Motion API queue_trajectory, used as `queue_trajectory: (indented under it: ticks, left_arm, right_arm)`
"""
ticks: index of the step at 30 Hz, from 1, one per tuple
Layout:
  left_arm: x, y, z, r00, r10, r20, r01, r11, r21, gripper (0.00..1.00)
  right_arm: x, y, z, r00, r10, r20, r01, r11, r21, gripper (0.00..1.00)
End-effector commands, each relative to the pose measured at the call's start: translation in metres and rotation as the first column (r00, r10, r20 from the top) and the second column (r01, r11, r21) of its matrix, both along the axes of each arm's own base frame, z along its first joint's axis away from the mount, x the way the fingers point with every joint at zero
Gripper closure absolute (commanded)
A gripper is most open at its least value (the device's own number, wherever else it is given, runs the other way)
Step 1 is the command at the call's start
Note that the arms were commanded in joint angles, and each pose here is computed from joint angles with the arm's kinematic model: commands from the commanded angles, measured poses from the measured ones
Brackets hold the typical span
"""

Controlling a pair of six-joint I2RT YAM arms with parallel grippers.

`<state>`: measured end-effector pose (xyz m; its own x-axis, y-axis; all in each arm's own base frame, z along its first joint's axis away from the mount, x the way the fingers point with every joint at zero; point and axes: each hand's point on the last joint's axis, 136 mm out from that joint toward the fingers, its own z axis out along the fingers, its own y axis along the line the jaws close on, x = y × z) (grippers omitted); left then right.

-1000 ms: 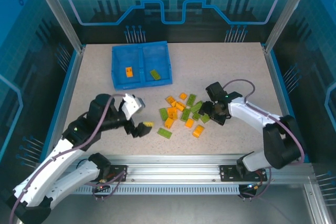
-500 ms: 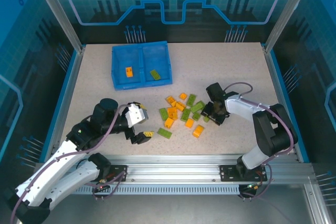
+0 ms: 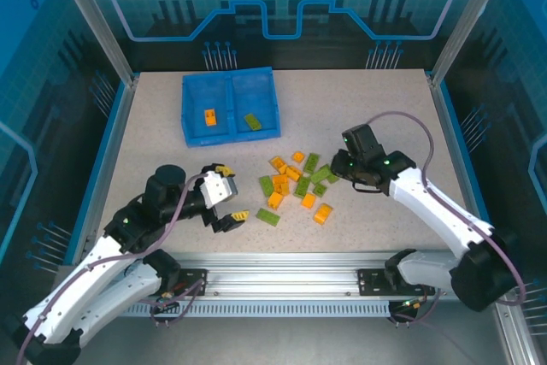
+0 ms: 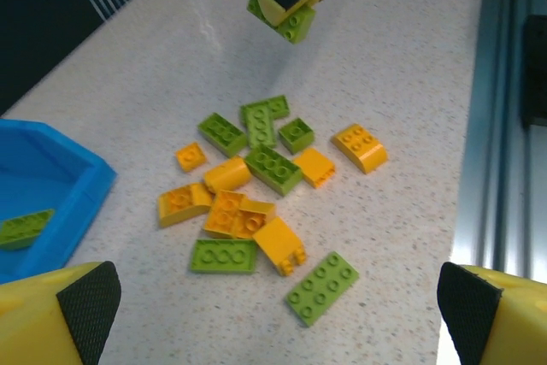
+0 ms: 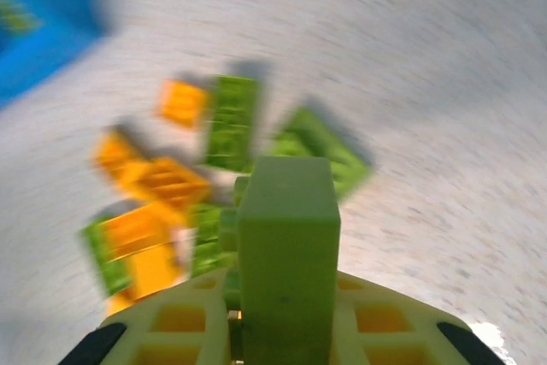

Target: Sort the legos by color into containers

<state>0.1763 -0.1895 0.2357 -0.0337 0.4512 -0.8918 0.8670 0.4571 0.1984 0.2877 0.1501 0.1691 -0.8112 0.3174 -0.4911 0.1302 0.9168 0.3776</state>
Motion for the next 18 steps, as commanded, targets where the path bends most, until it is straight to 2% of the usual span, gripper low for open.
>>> queue_trajectory:
  ticks: [1,3,5,8,13,18]
  left_arm:
    - [0.007,0.009,0.019,0.992,0.075,0.101,-0.069,0.996,-0.058,0.01]
    - [0.007,0.014,0.023,0.986,0.103,0.132,-0.095,0.993,-0.071,0.01]
    - [0.009,0.021,0.022,0.979,0.14,0.148,-0.131,0.989,-0.07,0.01]
    - [0.015,0.031,0.021,0.966,0.208,0.156,-0.201,0.978,-0.062,0.01]
    - [0.031,0.052,0.021,0.92,0.363,0.148,-0.355,0.932,-0.077,0.01]
    - [0.041,0.064,0.019,0.883,0.45,0.134,-0.446,0.893,-0.061,0.01]
  right_arm:
    - [0.003,0.047,0.062,0.935,0.262,0.239,-0.251,0.965,-0.077,0.79]
    - [0.003,0.08,0.091,0.857,0.389,0.337,-0.37,0.921,-0.122,0.79]
    - [0.009,0.114,0.109,0.784,0.494,0.377,-0.457,0.869,-0.188,0.79]
    - [0.034,0.146,0.117,0.753,0.556,0.352,-0.492,0.831,-0.261,0.79]
    - [0.097,0.185,0.097,0.765,0.568,0.304,-0.45,0.809,-0.379,0.8]
    - [0.174,0.201,0.049,0.839,0.504,0.204,-0.356,0.794,-0.493,0.81]
